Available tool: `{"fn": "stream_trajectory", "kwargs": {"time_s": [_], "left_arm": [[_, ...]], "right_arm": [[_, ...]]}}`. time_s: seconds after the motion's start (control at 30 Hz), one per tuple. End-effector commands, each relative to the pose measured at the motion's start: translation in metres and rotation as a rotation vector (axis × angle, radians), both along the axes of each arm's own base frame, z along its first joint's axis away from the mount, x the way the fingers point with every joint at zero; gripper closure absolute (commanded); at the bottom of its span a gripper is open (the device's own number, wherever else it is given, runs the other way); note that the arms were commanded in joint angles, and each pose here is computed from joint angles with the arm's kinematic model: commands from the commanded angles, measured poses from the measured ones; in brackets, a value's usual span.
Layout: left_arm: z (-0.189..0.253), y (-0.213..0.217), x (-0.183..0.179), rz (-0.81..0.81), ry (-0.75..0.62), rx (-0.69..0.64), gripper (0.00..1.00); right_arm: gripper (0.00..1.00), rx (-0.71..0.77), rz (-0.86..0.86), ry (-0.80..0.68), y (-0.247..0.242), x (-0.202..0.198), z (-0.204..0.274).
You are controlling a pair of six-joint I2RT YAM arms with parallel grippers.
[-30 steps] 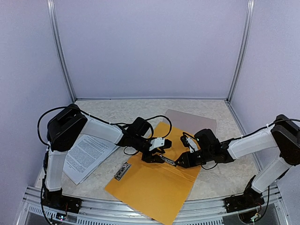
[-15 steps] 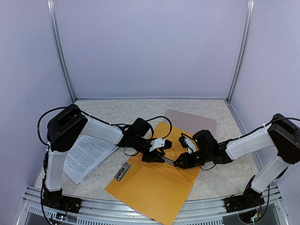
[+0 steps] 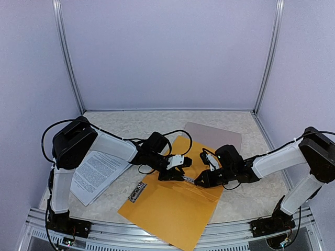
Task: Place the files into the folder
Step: Open the spring clip on the folder.
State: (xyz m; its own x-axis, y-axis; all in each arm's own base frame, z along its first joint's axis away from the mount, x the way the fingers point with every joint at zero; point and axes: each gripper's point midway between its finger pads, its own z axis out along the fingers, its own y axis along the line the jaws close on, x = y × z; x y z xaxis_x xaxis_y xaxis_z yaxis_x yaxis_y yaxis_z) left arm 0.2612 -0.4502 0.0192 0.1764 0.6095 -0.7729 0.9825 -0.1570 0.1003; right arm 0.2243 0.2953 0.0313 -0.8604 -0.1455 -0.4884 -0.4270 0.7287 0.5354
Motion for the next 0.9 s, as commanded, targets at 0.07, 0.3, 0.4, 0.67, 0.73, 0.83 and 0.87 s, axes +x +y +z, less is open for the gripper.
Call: {"fn": "stream_trajectory", "kwargs": {"time_s": [0.07,0.3,0.4,0.67,0.73,0.83,0.87], "left_arm": [[-0.033,0.016,-0.018,0.009,0.031,0.110,0.73],[-0.036,0.017,-0.020,0.006,0.027,0.118,0.74],[-0.036,0.017,-0.020,0.008,0.026,0.118,0.74],[-0.036,0.018,-0.020,0.010,0.024,0.121,0.74],[-0.037,0.019,-0.020,0.011,0.024,0.123,0.73],[-0.038,0.020,-0.020,0.009,0.023,0.126,0.73],[-0.038,0.020,-0.020,0.008,0.022,0.127,0.73]], "right_arm": [[0.83,0.010,-0.023,-0.022,0.007,0.009,0.008],[0.89,-0.001,-0.021,-0.017,0.007,0.010,0.005],[0.91,-0.012,-0.025,-0.013,0.004,0.009,0.002],[0.94,-0.035,-0.029,-0.006,0.000,0.007,-0.004],[0.95,-0.037,-0.027,-0.001,0.000,0.006,-0.006],[0.98,-0.047,-0.028,0.008,-0.003,0.004,-0.011],[0.99,-0.053,-0.029,0.010,-0.004,0.003,-0.013]]}}
